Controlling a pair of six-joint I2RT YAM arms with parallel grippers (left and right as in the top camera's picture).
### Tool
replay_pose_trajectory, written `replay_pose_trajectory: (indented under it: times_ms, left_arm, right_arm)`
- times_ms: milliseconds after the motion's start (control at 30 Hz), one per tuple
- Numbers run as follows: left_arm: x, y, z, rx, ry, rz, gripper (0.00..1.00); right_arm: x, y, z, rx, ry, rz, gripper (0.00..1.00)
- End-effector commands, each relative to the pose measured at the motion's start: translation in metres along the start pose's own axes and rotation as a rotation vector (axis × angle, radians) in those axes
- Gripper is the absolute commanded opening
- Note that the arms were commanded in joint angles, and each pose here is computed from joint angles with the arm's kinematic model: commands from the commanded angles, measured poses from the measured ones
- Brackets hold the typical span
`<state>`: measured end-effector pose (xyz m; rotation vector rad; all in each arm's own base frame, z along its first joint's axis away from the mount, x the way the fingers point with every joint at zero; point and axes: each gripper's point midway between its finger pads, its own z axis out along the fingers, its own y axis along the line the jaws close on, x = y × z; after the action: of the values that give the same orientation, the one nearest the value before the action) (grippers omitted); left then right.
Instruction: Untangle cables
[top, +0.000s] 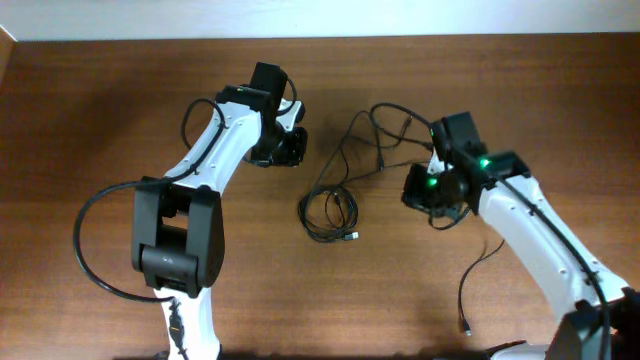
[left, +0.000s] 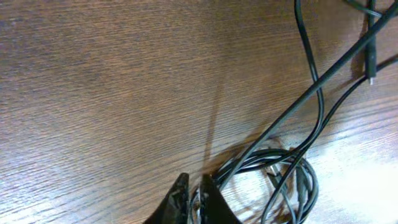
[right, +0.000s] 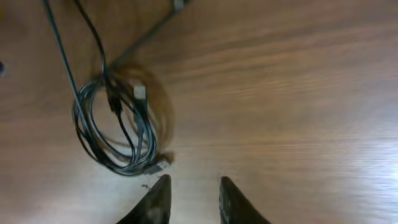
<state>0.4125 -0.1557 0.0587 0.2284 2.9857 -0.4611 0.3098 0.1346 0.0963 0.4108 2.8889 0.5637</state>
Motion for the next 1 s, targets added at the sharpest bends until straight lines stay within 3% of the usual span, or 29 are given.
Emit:
replay_pose_trajectory:
  times_ms: [0, 67, 167, 300, 467, 667, 967]
  left_arm:
    - [0.004, -0.001, 0.0, 0.0, -0.001, 0.004, 0.3]
    - [0.005, 0.0, 0.001, 0.0, 0.002, 0.004, 0.31]
    - [0.006, 0.0, 0.001, -0.001, 0.005, 0.003, 0.19]
    - [0.016, 0.01, 0.002, -0.055, 0.04, -0.005, 0.12]
    - [0.04, 0.02, 0.016, -0.08, 0.11, -0.023, 0.26]
    - [0.04, 0.007, 0.02, -0.073, 0.108, 0.012, 0.16]
    - [0.046, -0.004, 0.025, -0.075, 0.12, 0.046, 0.19]
  right_arm:
    - [0.021, 0.001, 0.022, -0.092, 0.066, 0.0, 0.29]
    - [0.024, -0.005, 0.033, -0.099, 0.054, -0.005, 0.3]
    - [0.022, -0.006, 0.041, -0.114, 0.033, -0.033, 0.26]
    - [0.028, 0.015, 0.054, -0.144, 0.03, -0.115, 0.26]
    - [0.033, 0.026, 0.079, -0.102, 0.009, -0.179, 0.27]
    - [0.03, 0.024, 0.094, -0.099, 0.013, -0.153, 0.27]
    - [0.029, 0.025, 0.094, -0.104, 0.008, -0.155, 0.3]
